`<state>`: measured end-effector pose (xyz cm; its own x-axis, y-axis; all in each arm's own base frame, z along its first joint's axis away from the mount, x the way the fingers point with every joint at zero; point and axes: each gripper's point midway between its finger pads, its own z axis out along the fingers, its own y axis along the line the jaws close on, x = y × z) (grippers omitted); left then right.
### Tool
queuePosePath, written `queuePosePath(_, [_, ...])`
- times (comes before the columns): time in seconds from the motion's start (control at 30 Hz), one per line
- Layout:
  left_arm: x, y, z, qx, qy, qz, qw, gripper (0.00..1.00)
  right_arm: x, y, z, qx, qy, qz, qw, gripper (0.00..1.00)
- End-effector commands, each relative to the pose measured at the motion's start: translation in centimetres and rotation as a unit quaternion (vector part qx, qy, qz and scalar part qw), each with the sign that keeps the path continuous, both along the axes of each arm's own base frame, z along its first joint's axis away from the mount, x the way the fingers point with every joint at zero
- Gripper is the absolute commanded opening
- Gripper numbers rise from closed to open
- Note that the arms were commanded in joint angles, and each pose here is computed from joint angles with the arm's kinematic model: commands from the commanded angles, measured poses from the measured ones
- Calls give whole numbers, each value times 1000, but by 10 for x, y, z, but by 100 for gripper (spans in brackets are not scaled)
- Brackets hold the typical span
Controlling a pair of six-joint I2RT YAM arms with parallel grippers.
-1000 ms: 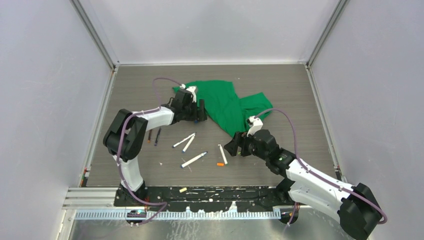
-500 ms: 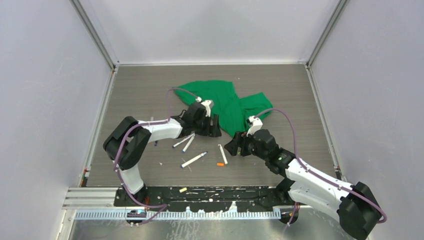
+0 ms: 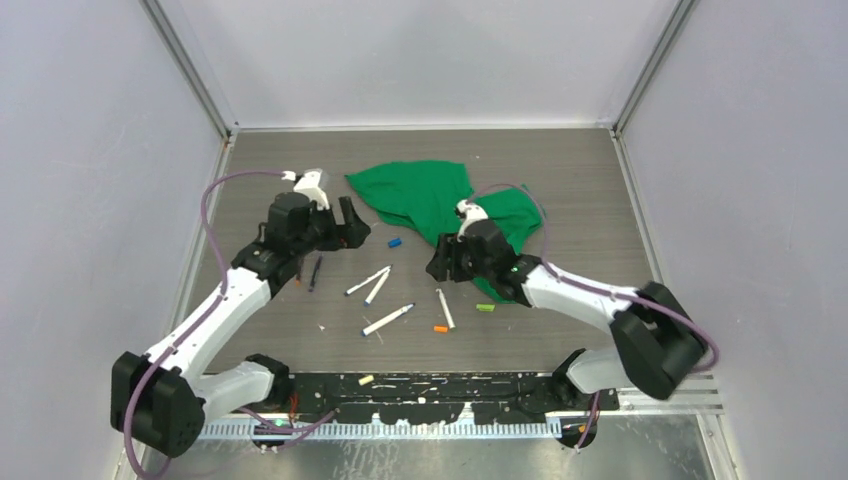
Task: Insert the pens into the pen caps
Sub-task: Place the pen at the center of the board, then pick up the pen cap from the center of the board.
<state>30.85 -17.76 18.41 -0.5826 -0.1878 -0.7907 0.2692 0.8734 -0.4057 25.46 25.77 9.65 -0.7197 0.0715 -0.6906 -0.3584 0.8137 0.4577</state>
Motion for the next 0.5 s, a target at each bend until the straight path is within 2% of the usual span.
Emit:
queuePosePath(0.0, [-24, 18, -29, 28, 76, -12, 997, 87, 39, 31, 21, 4, -24, -12, 1000, 61])
queuePosePath(0.13, [-2, -7, -27, -18, 57, -45, 997, 86, 60, 42, 21, 2, -25, -79, 997, 61])
queuePosePath(0.2, [13, -25, -35, -29, 48, -80, 995, 81, 62, 44, 23, 27, -23, -100, 994, 60])
queuePosePath(0.27, [22, -37, -52, -15, 47, -119, 992, 76, 60, 42, 27, 39, -24, -105, 993, 60])
queuePosePath(0.33, [32, -39, -72, 24, 44, -129, 990, 72, 56, 37, 29, 39, -26, -106, 993, 59])
queuePosePath(0.47, [46, -51, -95, 60, 34, -152, 986, 63, 44, 26, 32, 45, -27, -104, 993, 59])
